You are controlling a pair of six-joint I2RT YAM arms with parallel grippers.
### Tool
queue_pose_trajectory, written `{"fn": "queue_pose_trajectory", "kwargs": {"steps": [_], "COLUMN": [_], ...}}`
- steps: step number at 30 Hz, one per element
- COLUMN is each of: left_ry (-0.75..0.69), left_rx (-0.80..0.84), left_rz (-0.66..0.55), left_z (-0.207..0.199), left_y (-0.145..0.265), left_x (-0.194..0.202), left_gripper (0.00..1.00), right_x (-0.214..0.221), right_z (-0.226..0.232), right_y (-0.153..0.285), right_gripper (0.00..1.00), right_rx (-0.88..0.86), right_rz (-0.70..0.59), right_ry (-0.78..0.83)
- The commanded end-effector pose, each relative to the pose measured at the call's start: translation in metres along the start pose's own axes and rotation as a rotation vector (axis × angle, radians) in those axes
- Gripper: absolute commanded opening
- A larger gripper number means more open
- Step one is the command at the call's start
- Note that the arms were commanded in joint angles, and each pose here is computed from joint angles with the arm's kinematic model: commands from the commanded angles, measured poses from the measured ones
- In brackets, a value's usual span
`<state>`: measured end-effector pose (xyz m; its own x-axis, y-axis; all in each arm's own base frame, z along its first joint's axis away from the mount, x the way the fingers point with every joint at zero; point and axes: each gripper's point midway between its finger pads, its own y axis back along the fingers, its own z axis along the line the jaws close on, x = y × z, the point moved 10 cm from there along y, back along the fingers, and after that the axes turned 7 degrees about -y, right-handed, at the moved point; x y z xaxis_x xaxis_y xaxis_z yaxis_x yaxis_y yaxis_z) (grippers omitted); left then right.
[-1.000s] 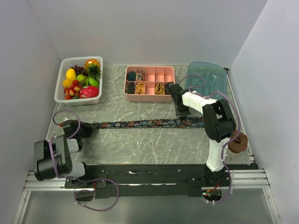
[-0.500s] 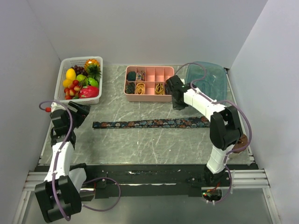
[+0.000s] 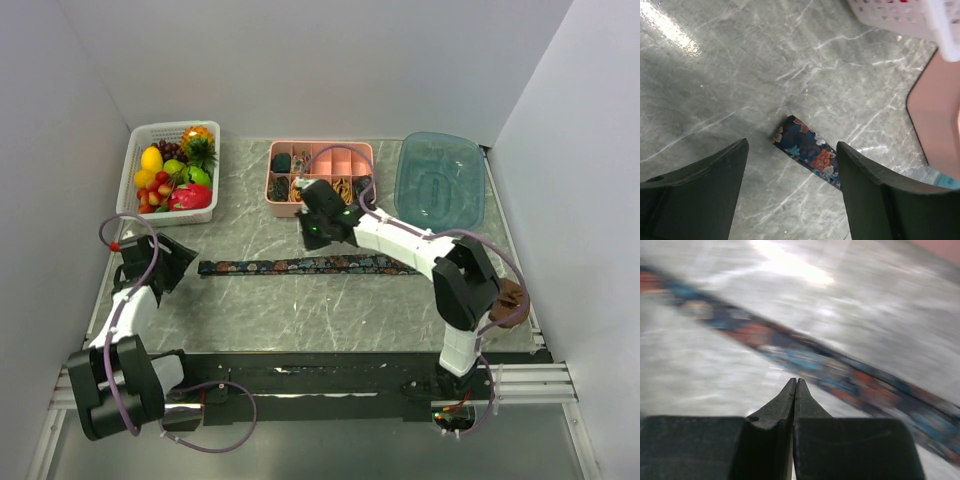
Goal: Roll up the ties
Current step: Flatten out the tie at the center of the board, then roll the tie at the center of the board.
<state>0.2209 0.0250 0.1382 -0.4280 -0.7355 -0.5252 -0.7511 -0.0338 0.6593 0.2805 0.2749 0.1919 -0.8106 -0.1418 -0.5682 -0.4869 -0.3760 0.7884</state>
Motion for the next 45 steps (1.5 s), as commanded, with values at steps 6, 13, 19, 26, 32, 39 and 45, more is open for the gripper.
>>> {"fn": "queue_pose_trajectory", "kwargs": {"steps": [6, 13, 19, 26, 32, 39, 45], "left_ry": [-0.004, 0.007, 0.000, -0.006, -0.006, -0.009, -0.022], "left_rx": [0.043, 0.073, 0.089, 0.083, 0.090, 0.104, 0.115], "left_rz": [0.025, 0.037, 0.035, 0.039, 0.052, 0.007, 0.017], "left_z": [0.004, 0.007, 0.007, 0.006, 0.006, 0.005, 0.003], "left_y": [-0.023, -0.033, -0.034, -0.037, -0.039, -0.030, -0.031], "left_x": [0.003, 0.007, 0.010, 0.013, 0.014, 0.014, 0.015], "left_gripper": [0.68, 0.59, 0.51, 0.47, 0.44, 0.44, 0.40], "right_x": [-0.035, -0.039, -0.034, -0.027, -0.022, -0.013, -0.005], "right_z": [0.099, 0.123, 0.133, 0.139, 0.147, 0.155, 0.160], "right_y": [-0.046, -0.073, -0.091, -0.106, -0.115, -0.126, -0.137], "right_gripper": [0.00, 0.00, 0.00, 0.00, 0.00, 0.00, 0.00], "right_rx": [-0.448, -0.610, -0.709, -0.725, -0.683, -0.656, -0.624], "right_rz": [-0.031, 0.029, 0.084, 0.157, 0.169, 0.201, 0.237], "right_ry": [-0.009, -0.033, -0.074, -0.122, -0.121, -0.130, -0.137]}}
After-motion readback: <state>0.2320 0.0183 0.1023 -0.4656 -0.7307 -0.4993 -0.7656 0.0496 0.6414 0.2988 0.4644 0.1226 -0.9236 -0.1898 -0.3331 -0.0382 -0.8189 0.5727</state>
